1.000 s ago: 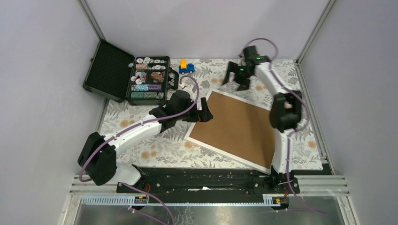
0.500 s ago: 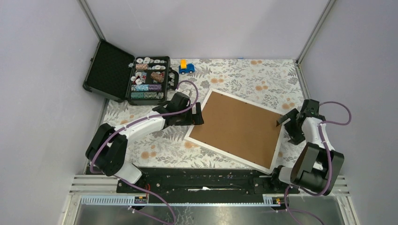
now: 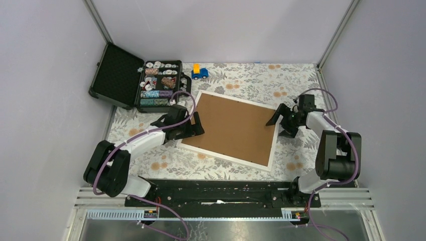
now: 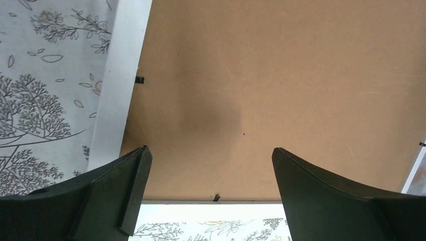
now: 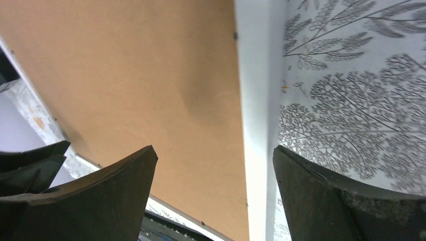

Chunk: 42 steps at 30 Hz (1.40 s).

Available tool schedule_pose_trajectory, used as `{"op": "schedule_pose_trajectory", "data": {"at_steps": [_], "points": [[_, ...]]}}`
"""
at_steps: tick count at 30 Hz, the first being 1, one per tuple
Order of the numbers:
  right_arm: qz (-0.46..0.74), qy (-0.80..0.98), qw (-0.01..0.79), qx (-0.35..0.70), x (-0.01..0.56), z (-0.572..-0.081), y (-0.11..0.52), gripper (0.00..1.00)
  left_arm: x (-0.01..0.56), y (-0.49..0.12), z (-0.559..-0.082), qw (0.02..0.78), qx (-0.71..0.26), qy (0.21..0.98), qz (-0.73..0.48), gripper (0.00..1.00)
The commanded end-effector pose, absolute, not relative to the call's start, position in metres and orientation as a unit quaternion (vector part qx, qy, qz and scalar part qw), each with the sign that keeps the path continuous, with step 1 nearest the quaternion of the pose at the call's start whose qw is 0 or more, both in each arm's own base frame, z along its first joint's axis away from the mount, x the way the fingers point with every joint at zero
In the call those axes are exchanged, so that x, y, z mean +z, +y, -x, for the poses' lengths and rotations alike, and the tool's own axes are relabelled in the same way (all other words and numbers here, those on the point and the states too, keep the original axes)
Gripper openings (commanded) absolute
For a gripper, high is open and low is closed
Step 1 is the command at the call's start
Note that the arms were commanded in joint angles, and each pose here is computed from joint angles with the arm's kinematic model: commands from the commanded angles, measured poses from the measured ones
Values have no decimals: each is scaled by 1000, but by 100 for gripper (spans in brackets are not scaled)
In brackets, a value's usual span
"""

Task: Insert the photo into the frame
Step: Adjust the photo frame at the center of the board, then install the photo frame at the center of the board.

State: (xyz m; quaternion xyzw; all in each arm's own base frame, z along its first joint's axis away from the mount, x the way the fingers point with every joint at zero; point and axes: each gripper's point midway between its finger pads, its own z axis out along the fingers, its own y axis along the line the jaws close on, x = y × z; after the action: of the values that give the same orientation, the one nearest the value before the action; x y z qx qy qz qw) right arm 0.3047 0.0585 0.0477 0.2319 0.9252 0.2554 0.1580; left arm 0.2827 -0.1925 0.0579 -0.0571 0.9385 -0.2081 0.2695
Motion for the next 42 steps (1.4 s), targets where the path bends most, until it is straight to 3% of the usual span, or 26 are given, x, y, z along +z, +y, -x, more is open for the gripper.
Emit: {"op": "schedule_pose_trajectory", "data": {"at_steps": [1,6,9,12,14,21,28,42], "points": [[-265,936,175,149,62,-313,25,93,62,-183,-282,288,-210,932,66,99],[-300,927,214,65,59,-319,-19,92,78,-187,-287,302,-230,924,56,99],[-281,932,218,69,60,-336,-23,86,85,-188,-294,305,-225,924,47,99],[-267,937,205,92,53,-346,-16,74,88,-190,-298,310,-228,922,47,99],[-264,937,201,106,47,-348,-11,72,86,-191,-299,305,-232,922,48,99],[-260,937,194,132,39,-355,-3,69,84,-187,-306,308,-220,924,60,99],[-250,943,171,140,24,-352,7,66,87,-166,-325,325,-237,904,146,99],[-236,952,146,126,13,-357,10,64,52,-169,-325,282,-227,922,134,99]]}}
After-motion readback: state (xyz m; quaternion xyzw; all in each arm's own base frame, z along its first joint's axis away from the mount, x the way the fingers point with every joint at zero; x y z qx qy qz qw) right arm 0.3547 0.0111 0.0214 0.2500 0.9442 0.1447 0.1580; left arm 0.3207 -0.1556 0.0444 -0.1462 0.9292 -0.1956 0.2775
